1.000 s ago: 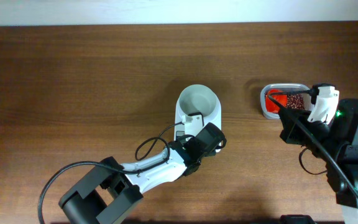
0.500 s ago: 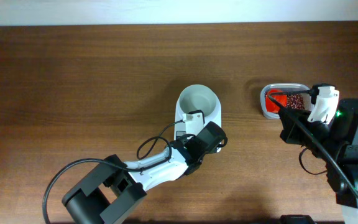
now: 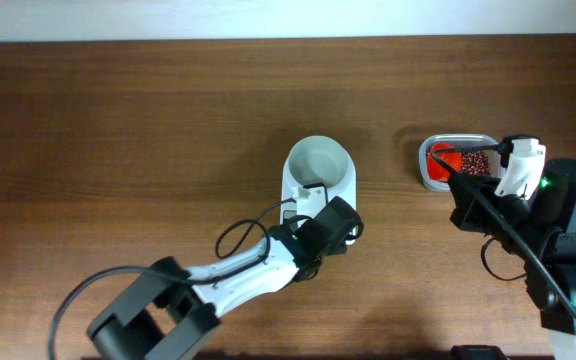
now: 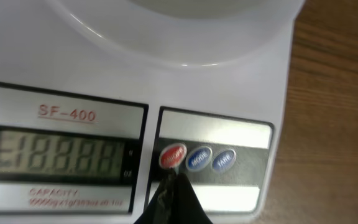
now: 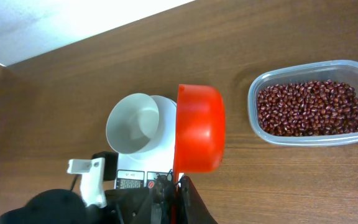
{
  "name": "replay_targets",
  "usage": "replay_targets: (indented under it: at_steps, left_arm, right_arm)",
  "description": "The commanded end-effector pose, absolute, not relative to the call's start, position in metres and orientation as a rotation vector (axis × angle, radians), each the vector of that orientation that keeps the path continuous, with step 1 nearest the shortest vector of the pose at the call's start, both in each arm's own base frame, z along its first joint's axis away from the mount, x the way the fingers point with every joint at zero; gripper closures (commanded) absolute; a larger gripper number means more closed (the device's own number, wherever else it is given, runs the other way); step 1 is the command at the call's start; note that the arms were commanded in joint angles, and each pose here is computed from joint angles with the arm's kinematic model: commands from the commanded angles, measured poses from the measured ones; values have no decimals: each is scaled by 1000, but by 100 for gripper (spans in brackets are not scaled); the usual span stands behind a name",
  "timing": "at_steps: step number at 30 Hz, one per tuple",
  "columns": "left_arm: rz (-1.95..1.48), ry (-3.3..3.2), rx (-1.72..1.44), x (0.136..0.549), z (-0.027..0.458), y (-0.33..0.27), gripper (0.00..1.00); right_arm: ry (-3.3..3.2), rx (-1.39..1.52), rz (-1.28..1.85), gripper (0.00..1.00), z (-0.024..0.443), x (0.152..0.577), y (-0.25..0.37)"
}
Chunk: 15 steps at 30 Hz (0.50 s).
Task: Scoop and weigh 50g on scale
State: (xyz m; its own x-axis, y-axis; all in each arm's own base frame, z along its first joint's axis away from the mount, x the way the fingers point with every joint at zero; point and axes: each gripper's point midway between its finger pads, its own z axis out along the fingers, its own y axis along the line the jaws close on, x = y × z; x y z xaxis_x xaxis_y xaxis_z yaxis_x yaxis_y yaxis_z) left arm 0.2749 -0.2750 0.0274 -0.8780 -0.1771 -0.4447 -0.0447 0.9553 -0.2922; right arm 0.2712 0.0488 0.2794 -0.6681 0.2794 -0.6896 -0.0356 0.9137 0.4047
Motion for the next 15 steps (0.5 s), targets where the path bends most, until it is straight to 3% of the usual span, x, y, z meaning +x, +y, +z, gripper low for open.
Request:
replay_targets:
  at_steps: [1, 6, 10, 13, 14, 15]
  left_arm:
    - [-482, 2594, -110, 267, 67, -277, 100]
    - [-404, 2491, 297, 257, 113, -261, 99]
    - [-359, 2431, 341, 257, 148, -225, 92]
    - [-336, 2326, 274, 262, 193, -178, 69]
    - [-334, 2310, 254, 261, 200, -171, 57]
    - [-327, 2286, 220, 260, 209, -159, 20]
  right_arm:
    - [2229, 177, 472, 96, 288, 274, 44]
    - [2223, 176, 472, 96, 289, 275, 44]
    - [2223, 176, 473, 96, 289, 275, 44]
    - [2222, 188, 478, 96, 289, 276, 44]
    - [2222, 188, 479, 96, 289, 276, 44]
    - [2222, 188, 479, 96, 289, 276, 44]
